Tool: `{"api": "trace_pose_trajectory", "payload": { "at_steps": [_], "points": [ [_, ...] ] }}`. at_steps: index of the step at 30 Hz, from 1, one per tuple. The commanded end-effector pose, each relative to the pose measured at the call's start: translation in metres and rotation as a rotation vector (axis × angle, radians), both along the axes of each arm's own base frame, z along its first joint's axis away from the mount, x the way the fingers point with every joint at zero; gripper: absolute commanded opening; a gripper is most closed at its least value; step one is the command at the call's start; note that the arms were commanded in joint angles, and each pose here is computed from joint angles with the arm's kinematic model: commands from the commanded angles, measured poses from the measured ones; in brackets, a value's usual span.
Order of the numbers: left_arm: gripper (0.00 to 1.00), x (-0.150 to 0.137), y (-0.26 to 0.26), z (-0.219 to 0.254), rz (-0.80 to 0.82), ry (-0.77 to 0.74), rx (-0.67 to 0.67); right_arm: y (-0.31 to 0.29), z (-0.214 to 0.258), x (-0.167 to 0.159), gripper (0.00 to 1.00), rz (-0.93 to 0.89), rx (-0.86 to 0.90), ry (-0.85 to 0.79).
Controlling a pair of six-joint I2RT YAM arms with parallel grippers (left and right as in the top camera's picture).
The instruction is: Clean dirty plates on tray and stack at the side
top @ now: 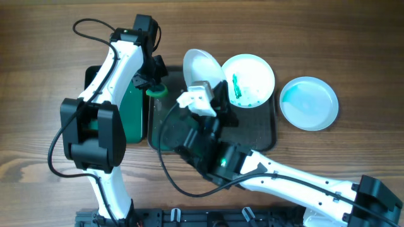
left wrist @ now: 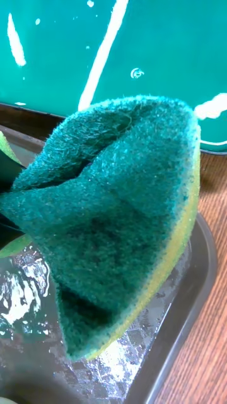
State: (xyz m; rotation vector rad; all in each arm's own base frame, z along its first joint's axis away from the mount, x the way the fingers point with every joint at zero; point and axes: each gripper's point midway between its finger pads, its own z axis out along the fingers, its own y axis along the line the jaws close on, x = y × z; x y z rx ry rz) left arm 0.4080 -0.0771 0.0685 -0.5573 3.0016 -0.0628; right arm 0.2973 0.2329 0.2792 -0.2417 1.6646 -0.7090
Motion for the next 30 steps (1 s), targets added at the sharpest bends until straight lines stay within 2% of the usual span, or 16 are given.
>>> {"api": "trace_pose_trajectory", "payload": {
  "at_steps": [1, 8, 11, 13, 18, 22, 23, 25, 30],
  "points": [
    [0.04, 0.004, -0.005, 0.014, -0.018, -0.039, -0.018, -0.010, 0.023, -0.005, 0.04, -0.059, -0.127, 0.000],
    [0.04, 0.003, -0.005, 0.014, -0.018, -0.032, -0.016, -0.012, 0.018, -0.003, 0.04, -0.068, -0.079, -0.016],
    [0.04, 0.002, -0.004, 0.014, -0.018, -0.028, -0.016, -0.014, 0.004, 0.000, 0.04, -0.055, -0.029, -0.019],
    [0.04, 0.001, -0.004, 0.014, -0.018, -0.025, -0.015, -0.004, -0.018, 0.004, 0.04, 0.027, -0.013, 0.033],
    [0.04, 0.001, -0.004, 0.014, -0.018, -0.026, -0.015, 0.010, -0.083, 0.011, 0.04, 0.203, 0.144, 0.299],
    [0.04, 0.001, -0.004, 0.014, -0.018, -0.025, -0.015, 0.025, -0.136, 0.007, 0.04, 0.303, 0.472, 0.617],
    [0.04, 0.001, -0.004, 0.014, -0.018, -0.025, -0.015, 0.024, -0.149, 0.006, 0.04, 0.288, 0.596, 0.706],
    [0.04, 0.001, -0.004, 0.014, -0.018, -0.025, -0.015, 0.020, -0.165, 0.008, 0.04, 0.243, 0.735, 0.798],
    [0.04, 0.001, -0.004, 0.014, -0.018, -0.023, -0.015, 0.018, -0.227, 0.006, 0.04, 0.111, 0.960, 1.051]
  ]
}}
